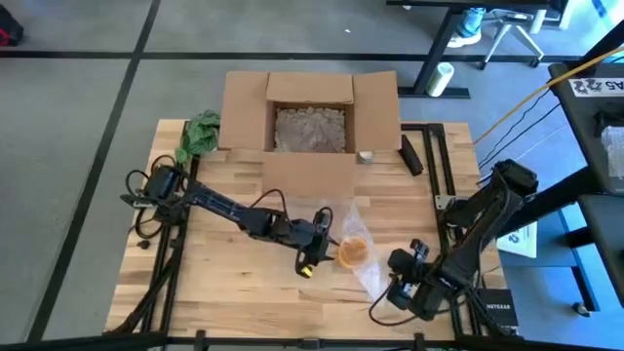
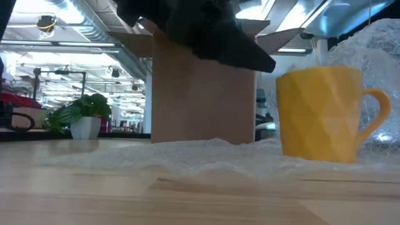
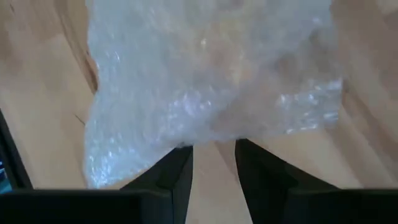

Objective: Wrap mug
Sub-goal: Wrap the yellow mug with the bubble wrap

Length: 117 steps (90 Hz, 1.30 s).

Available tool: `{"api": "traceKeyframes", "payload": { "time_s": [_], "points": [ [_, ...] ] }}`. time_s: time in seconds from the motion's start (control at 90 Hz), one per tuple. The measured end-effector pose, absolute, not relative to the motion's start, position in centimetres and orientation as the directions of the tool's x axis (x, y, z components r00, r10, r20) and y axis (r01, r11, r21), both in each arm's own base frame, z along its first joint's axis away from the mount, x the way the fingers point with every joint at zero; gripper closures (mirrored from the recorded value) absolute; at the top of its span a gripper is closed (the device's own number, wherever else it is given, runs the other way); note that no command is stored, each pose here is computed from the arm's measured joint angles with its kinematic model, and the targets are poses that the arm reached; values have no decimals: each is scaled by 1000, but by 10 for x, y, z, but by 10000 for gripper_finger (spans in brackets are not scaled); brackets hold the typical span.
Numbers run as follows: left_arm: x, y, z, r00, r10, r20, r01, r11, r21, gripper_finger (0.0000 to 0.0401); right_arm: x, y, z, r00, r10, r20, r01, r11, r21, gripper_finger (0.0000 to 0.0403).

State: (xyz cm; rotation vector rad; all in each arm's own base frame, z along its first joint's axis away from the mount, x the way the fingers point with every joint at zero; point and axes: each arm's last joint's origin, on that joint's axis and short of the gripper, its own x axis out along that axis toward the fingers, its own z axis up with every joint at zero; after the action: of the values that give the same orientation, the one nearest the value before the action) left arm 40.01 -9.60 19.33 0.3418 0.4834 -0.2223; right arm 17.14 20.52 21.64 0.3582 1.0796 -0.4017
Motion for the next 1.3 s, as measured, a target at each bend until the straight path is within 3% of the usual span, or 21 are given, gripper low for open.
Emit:
{"api": "traceKeyframes", "payload": {
  "time_s": [0.422, 0.789, 1.3],
  "points": [
    [405, -97, 181, 858, -160, -488, 315, 914, 255, 231, 183, 195, 222, 438, -144, -887, 449, 890, 78, 297],
    [409, -93, 177, 866, -157, -475, 304, 919, 250, 231, 185, 182, 242, 546, -163, -822, 432, 895, 109, 297],
    [409, -94, 177, 864, -170, -473, 314, 918, 243, 231, 225, 156, 246, 577, -107, -810, 340, 933, 119, 297]
  ]
}}
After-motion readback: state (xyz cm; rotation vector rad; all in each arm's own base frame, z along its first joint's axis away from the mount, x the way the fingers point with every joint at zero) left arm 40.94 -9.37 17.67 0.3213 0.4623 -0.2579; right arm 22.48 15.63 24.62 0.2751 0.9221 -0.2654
